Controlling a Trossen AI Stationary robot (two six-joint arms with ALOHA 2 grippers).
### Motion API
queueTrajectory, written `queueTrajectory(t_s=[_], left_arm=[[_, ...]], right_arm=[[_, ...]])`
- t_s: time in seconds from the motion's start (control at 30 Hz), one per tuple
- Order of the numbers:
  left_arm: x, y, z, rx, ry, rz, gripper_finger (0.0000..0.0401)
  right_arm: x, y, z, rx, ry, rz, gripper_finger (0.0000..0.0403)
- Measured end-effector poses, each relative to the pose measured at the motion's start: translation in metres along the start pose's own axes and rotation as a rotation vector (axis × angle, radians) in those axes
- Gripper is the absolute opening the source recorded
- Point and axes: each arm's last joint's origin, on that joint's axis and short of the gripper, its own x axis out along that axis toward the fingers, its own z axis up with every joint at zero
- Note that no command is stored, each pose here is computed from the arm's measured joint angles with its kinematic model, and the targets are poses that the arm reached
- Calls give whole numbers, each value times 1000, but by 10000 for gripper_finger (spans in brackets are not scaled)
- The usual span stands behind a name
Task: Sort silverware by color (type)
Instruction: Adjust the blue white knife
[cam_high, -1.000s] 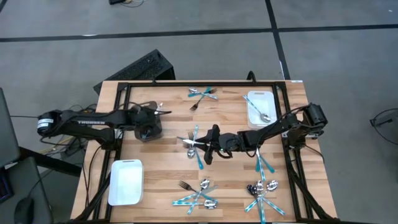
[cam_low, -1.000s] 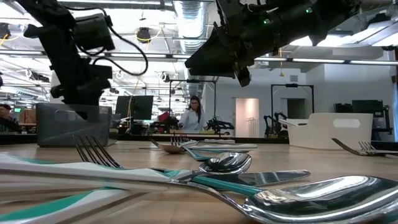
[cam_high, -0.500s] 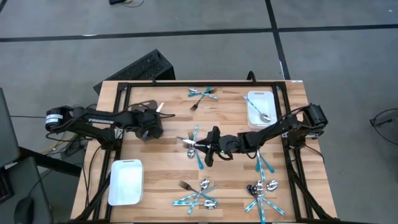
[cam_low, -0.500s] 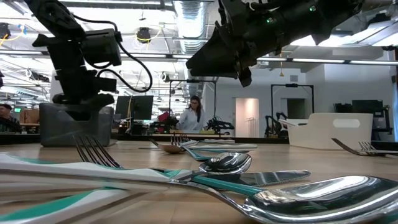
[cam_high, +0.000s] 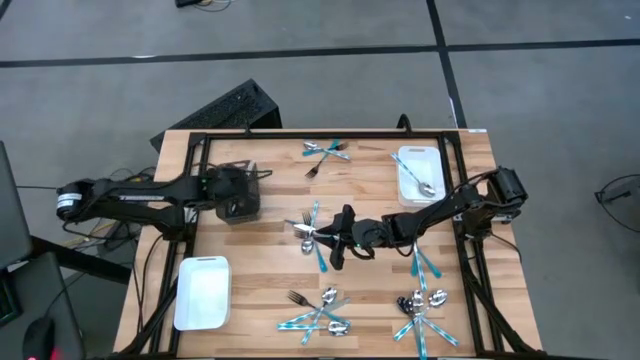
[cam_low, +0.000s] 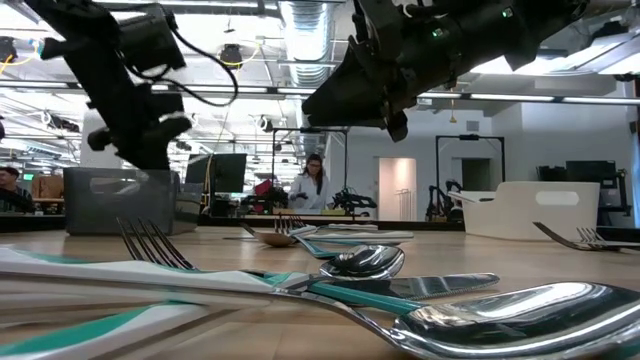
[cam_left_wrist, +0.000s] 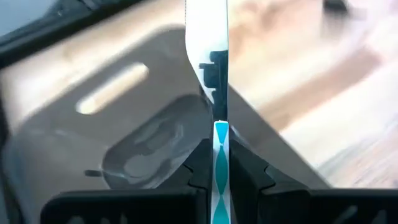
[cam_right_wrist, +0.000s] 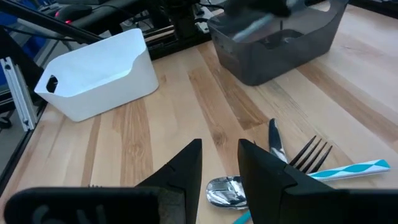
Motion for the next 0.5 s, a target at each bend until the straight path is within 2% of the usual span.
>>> queueTrajectory(t_s=[0.3, 0.5], left_arm=[[-10, 15, -8, -268, -79, 188, 27], [-4, 16, -13, -450, -66, 258, 29]], right_arm=[[0, 0, 0, 8, 3, -1, 128], [-1, 2, -2, 3, 8, 3, 128]])
